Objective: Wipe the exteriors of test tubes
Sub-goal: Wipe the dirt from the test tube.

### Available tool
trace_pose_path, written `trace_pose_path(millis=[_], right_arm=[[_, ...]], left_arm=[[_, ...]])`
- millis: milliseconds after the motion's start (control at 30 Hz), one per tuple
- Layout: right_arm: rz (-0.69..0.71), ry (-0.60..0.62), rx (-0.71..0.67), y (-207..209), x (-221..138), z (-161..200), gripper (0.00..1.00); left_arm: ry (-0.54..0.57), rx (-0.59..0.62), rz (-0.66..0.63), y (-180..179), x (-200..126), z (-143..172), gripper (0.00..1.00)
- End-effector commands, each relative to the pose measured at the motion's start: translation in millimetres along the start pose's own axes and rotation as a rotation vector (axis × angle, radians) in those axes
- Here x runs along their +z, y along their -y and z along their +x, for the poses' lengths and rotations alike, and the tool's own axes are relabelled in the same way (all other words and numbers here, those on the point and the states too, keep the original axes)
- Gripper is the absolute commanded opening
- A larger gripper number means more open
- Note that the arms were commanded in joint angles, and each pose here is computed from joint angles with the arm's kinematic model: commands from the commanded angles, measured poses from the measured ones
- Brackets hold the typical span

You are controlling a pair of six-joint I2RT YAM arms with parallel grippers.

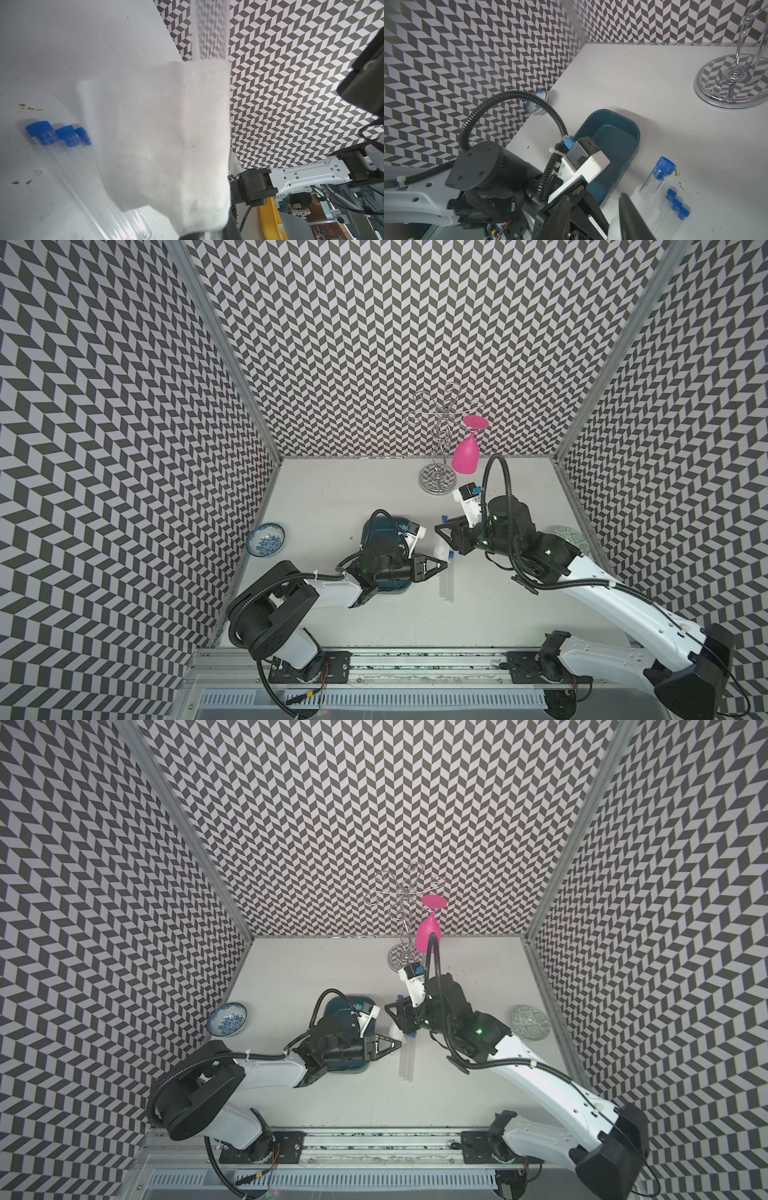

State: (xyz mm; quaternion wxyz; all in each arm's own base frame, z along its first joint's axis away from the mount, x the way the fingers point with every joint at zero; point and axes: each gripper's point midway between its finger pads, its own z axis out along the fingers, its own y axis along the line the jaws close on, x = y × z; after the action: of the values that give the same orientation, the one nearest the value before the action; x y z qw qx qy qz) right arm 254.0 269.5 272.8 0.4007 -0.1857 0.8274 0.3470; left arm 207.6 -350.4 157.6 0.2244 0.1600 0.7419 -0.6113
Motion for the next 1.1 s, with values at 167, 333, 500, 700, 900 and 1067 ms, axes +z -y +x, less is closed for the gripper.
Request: trace_pose_path(millis=[167,333,500,700,900,1067], right_arm=[[-0.101,0.045,0.25,7,11,38,0.38],[-0.146,0.067,0.302,8,17,48,0.37],[-0.093,0.078,0.303,21,27,50,0.29],[-0.067,0.142,0.28,34,37,34,0.19],[-0.078,0.15,0.243,44,46,15,0.19],[-0.047,0.145,0.21,57,49,-2,0.2]], left_arm=[[0.013,0.024,0.03,7,-2,-2,0.1],[0.011,0.021,0.028,7,-3,-1,0.1],[0.008,0.025,0.029,8,-2,-2,0.1],[0.004,0.024,0.03,8,-1,-2,0.1],[0.005,0.029,0.032,10,-1,-3,0.1],[0.007,0.03,0.032,10,-2,-3,0.1]])
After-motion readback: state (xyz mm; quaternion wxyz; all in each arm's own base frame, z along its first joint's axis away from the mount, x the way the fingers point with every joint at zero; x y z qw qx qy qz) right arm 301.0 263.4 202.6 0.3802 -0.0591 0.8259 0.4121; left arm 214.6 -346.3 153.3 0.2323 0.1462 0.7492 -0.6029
